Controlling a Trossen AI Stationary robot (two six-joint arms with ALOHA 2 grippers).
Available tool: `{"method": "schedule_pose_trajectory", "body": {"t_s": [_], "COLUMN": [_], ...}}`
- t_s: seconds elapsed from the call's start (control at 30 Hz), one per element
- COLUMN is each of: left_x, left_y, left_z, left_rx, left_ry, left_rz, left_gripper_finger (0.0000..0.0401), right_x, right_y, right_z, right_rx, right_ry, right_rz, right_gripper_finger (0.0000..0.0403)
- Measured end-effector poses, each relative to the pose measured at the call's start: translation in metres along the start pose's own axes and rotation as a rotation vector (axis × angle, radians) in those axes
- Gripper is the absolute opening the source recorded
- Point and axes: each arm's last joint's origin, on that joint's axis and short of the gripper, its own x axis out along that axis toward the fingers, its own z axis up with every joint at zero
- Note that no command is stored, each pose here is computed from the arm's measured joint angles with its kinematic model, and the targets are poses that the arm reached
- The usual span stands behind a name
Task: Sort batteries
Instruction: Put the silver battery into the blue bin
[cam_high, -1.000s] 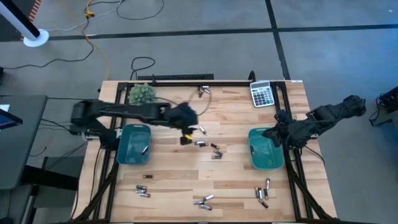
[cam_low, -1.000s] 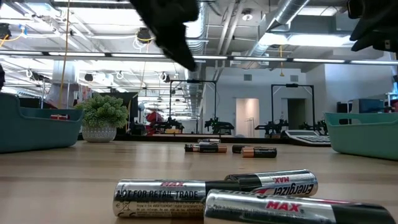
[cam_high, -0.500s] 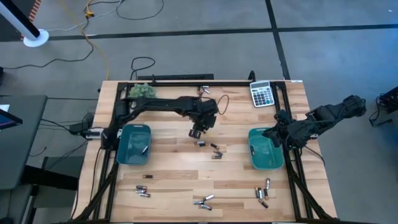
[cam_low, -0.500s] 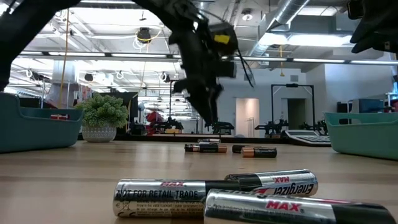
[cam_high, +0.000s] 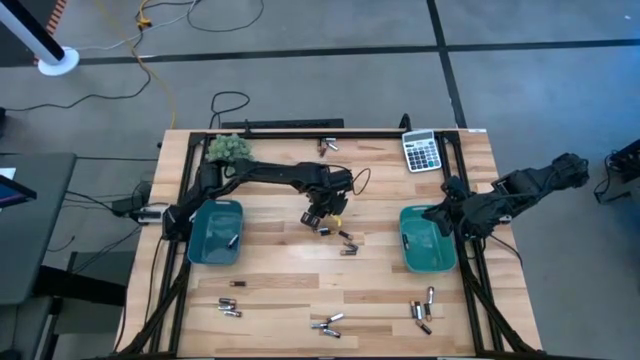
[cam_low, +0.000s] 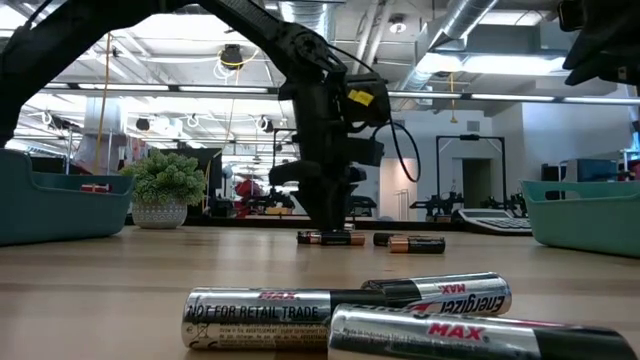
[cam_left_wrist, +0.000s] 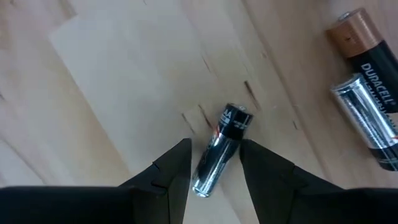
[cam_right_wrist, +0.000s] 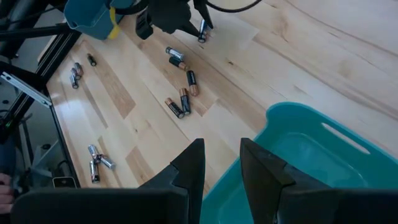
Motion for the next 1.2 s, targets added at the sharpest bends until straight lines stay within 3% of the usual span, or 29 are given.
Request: {"method": "schedule_pose_trajectory", "body": {"t_s": [0.1,0.27,0.5,0.7,0.87,1.07,1.2], "left_x": [0.000,-0.003,-0.025,-0.098,-0.166,-0.250,-0.280], "left_y": [0.000,-0.001,0.000,0.007,-0.005,-0.043,-0.083], "left_z": [0.000,-0.001,0.000,0.007,0.005,-0.023,-0.057], "left_rx": [-0.026,-0.045,-0.132,-0.271,-0.427,-0.590,-0.726], "left_ry": [0.002,0.005,0.024,-0.068,-0.209,-0.326,-0.301], "left_rz": [-0.002,-0.004,-0.005,0.093,0.154,0.205,0.293], "left_gripper_finger": [0.0115,0.0038,0.0036,0.0036,0.0036,0.0036,0.0036], "right_x": [0.000,0.000,0.000,0.000,0.000,0.000,0.000], "right_y": [0.000,0.000,0.000,0.000,0.000,0.002,0.005], "right_z": [0.000,0.000,0.000,0.000,0.001,0.001,0.002], "right_rx": [0.000,0.000,0.000,0.000,0.004,0.013,0.024], "right_ry": [-0.013,-0.017,-0.017,-0.017,-0.020,-0.026,-0.036], "right_rz": [-0.005,-0.007,-0.006,-0.007,0.000,0.016,0.039], "right_gripper_finger": [0.0118,0.0118,0.0118,0.0118,0.0118,0.0118,0.0118]}}
